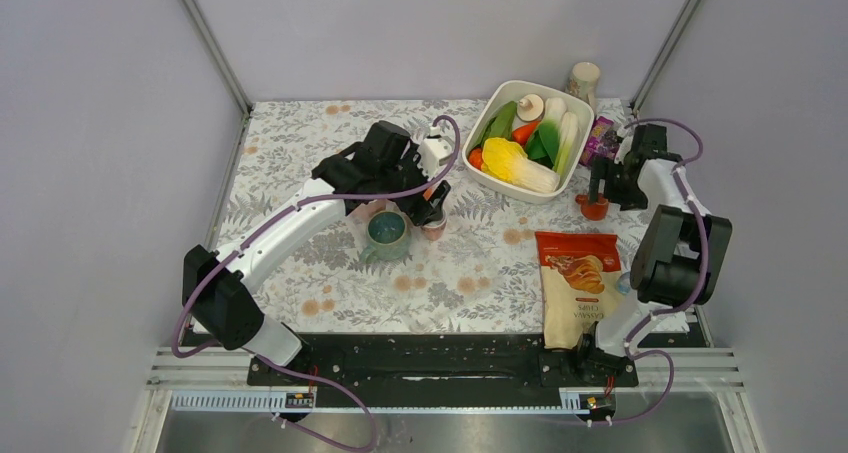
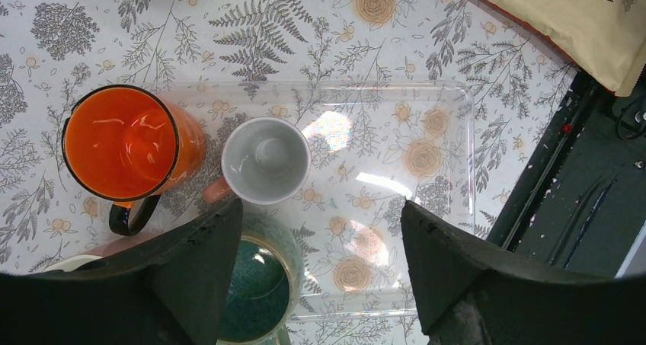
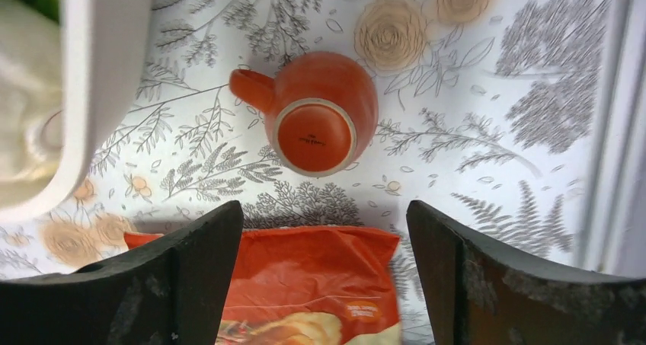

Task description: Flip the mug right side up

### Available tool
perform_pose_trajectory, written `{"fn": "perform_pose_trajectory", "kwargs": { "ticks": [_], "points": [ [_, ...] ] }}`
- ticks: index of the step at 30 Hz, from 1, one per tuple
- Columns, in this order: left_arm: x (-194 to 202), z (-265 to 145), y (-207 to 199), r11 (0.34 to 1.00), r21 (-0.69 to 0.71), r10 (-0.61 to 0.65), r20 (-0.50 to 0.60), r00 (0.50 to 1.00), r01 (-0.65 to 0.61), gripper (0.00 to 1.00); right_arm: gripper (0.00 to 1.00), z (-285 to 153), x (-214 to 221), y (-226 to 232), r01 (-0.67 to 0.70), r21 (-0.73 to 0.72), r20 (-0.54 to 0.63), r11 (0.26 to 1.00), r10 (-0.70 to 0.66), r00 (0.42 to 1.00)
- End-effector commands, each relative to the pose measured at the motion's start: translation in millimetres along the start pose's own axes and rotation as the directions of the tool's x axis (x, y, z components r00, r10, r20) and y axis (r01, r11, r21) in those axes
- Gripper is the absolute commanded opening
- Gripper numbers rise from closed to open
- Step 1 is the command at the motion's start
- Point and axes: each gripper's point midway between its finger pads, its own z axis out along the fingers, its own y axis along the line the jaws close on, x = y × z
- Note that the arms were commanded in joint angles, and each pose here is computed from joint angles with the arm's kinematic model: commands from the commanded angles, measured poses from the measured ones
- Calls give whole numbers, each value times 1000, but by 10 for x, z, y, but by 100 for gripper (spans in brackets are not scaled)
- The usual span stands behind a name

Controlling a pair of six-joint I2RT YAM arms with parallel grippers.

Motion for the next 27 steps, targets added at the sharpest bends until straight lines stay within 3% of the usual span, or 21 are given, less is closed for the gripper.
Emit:
{"fn": "perform_pose_trajectory", "kwargs": {
  "ticks": [1, 3, 5, 7, 9, 15, 27],
  "points": [
    [-135, -52, 10, 999, 6, 46, 40, 998, -46, 79, 88, -277, -300, 123, 471, -72, 188, 879, -452, 872],
    [-109, -55, 18, 999, 4, 54, 30, 998, -54, 79, 87, -323, -361, 212, 649, -85, 259, 756, -612, 747],
    [-81, -59, 30, 998, 0, 59, 19, 998, -59, 79, 86, -369, -294, 386, 797, -139, 338, 588, -728, 597],
    [-49, -61, 46, 998, -9, 67, 2, 998, -67, 79, 84, -398, -124, 549, 903, -177, 427, 391, -797, 428],
    [-39, -82, 79, 997, -26, 70, -6, 997, -71, 79, 84, -353, -144, 610, 950, -118, 489, 289, -816, 309],
    [-29, -138, 47, 997, -17, 71, -9, 997, -71, 79, 83, -100, -260, 421, 973, -58, 416, 226, -880, 229],
    [2, -3, 128, 998, -15, 57, -37, 998, -58, 79, 78, 255, -436, 274, 973, -35, 352, 229, -908, 226]
  ]
}}
